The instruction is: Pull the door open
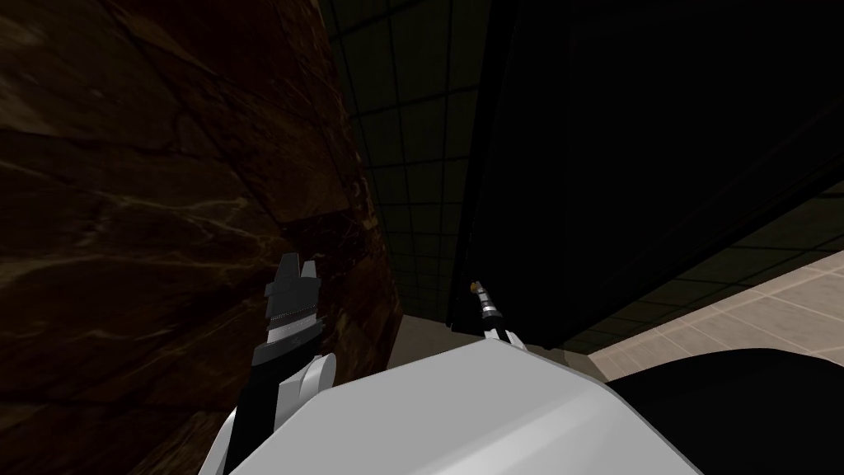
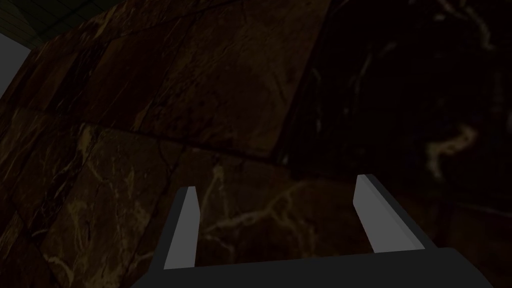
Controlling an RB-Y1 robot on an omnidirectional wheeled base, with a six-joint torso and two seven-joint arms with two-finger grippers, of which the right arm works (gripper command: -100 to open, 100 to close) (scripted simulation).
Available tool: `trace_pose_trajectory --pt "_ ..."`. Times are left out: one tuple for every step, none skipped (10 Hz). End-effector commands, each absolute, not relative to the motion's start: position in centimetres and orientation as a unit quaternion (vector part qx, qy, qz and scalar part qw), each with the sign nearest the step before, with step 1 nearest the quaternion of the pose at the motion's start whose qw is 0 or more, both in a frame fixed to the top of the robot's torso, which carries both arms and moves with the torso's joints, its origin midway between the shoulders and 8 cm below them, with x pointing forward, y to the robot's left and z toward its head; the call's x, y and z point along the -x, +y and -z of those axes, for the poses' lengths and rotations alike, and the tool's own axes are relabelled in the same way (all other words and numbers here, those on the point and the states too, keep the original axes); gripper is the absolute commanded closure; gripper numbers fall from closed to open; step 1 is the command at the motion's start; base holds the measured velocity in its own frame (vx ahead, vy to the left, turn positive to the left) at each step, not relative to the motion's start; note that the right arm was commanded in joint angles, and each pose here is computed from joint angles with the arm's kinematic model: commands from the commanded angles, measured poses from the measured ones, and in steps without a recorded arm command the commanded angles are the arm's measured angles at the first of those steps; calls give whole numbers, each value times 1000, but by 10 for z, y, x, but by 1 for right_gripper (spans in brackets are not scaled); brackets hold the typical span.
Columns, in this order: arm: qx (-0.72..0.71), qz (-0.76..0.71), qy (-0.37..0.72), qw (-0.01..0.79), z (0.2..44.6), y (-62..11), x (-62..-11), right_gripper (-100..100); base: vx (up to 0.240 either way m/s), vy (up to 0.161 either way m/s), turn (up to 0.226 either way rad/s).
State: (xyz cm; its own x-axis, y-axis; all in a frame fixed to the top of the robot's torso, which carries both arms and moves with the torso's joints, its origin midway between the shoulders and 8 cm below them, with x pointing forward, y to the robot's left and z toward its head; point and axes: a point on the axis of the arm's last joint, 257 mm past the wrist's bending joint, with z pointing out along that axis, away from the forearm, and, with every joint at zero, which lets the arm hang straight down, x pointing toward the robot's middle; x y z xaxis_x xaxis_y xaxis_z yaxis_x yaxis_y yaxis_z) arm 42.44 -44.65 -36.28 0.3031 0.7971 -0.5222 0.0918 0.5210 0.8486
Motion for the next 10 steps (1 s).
trace_pose_trajectory --pt "-428 -287 515 685 357 -438 -432 100 -35 -7 40" --pt "-429 -287 514 685 357 -438 -432 100 -28 -8 31" --pt "-442 -303 502 679 357 -438 -433 100 -40 -13 57" --pt "-443 -305 501 678 357 -438 -433 100 -34 -15 7" --pt "-457 -322 487 671 356 -439 -433 100 -37 -6 48" --pt "-457 -322 487 671 356 -439 -433 100 -34 -4 42" --pt "-470 -339 474 663 356 -439 -434 100 -44 -6 37" --pt "-479 -350 464 657 356 -439 -435 100 -61 -15 85" --pt "-484 -356 460 654 356 -439 -435 100 -44 -17 17" --pt "-494 -370 448 647 356 -440 -435 100 -42 -18 28"
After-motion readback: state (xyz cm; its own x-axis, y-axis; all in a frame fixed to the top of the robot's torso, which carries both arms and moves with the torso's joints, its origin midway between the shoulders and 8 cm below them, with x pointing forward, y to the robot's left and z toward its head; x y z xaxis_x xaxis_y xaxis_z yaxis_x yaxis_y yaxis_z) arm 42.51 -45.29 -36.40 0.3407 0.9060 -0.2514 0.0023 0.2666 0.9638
